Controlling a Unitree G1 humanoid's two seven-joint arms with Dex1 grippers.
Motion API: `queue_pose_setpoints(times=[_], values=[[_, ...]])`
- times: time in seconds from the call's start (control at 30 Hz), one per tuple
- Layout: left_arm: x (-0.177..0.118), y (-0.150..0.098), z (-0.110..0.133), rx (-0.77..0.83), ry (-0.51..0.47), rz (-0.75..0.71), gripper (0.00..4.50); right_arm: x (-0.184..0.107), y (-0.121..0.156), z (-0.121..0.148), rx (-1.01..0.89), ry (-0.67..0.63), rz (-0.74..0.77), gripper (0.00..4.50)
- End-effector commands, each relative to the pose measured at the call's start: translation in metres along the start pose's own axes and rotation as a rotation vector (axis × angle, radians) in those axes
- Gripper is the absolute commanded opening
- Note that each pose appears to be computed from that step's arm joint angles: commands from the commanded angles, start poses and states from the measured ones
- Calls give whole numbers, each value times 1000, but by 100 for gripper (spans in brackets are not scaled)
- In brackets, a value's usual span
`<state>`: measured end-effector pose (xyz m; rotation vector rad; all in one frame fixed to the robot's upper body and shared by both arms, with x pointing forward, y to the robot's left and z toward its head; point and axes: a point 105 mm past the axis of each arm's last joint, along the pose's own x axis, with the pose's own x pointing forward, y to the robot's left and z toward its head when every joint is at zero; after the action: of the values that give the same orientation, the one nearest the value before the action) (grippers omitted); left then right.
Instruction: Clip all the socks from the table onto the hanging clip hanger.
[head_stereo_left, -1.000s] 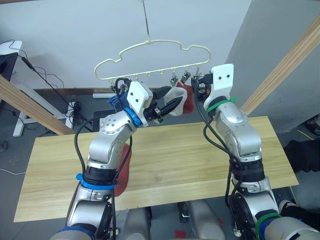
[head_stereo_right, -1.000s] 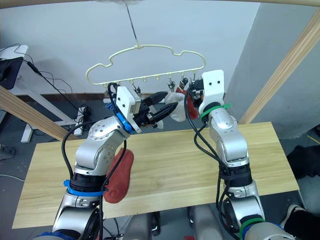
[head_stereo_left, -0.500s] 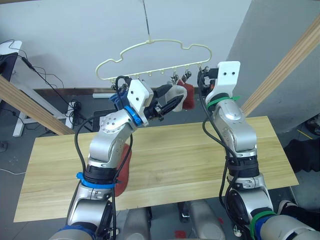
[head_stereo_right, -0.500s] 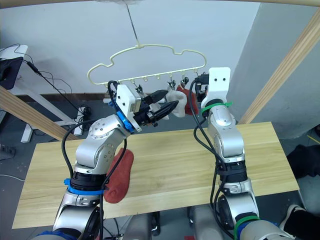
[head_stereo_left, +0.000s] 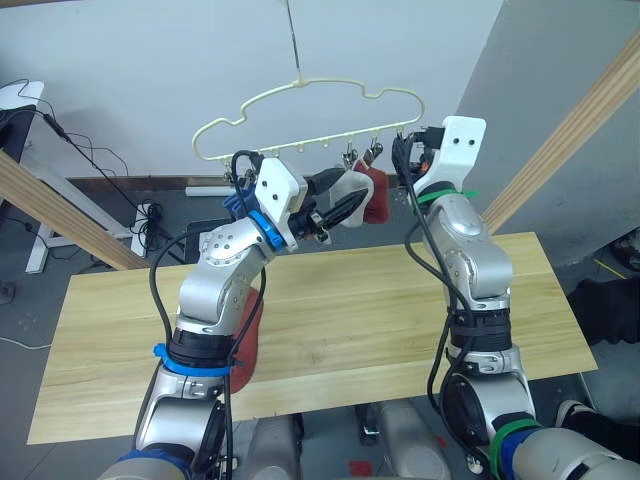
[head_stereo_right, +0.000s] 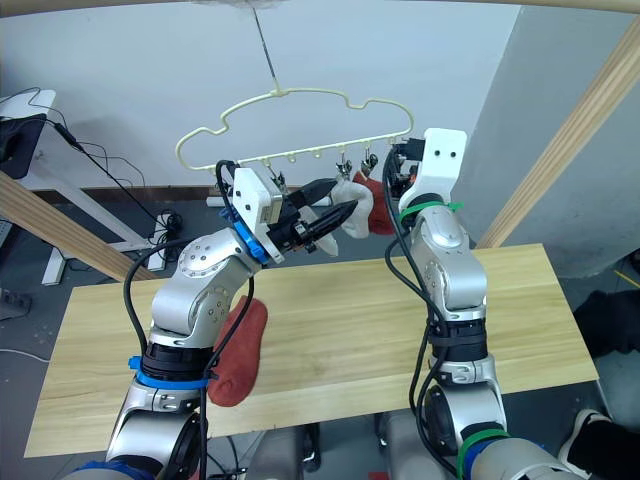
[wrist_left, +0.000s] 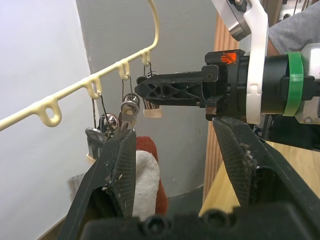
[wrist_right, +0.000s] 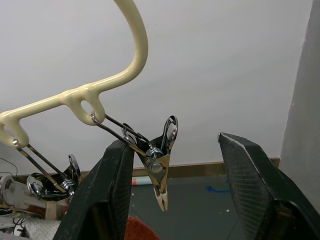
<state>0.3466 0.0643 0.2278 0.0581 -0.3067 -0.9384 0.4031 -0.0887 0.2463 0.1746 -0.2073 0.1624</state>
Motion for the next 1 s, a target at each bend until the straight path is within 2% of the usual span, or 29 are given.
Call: queue_pose_setpoints(times=[0.03,1.0], values=[[5,-6,13,28,-40,-25,273,0,11,20,23,-64,33,274],[7,-8,12,13,-47,-22,273,0,19,13,36,-23,36,274]])
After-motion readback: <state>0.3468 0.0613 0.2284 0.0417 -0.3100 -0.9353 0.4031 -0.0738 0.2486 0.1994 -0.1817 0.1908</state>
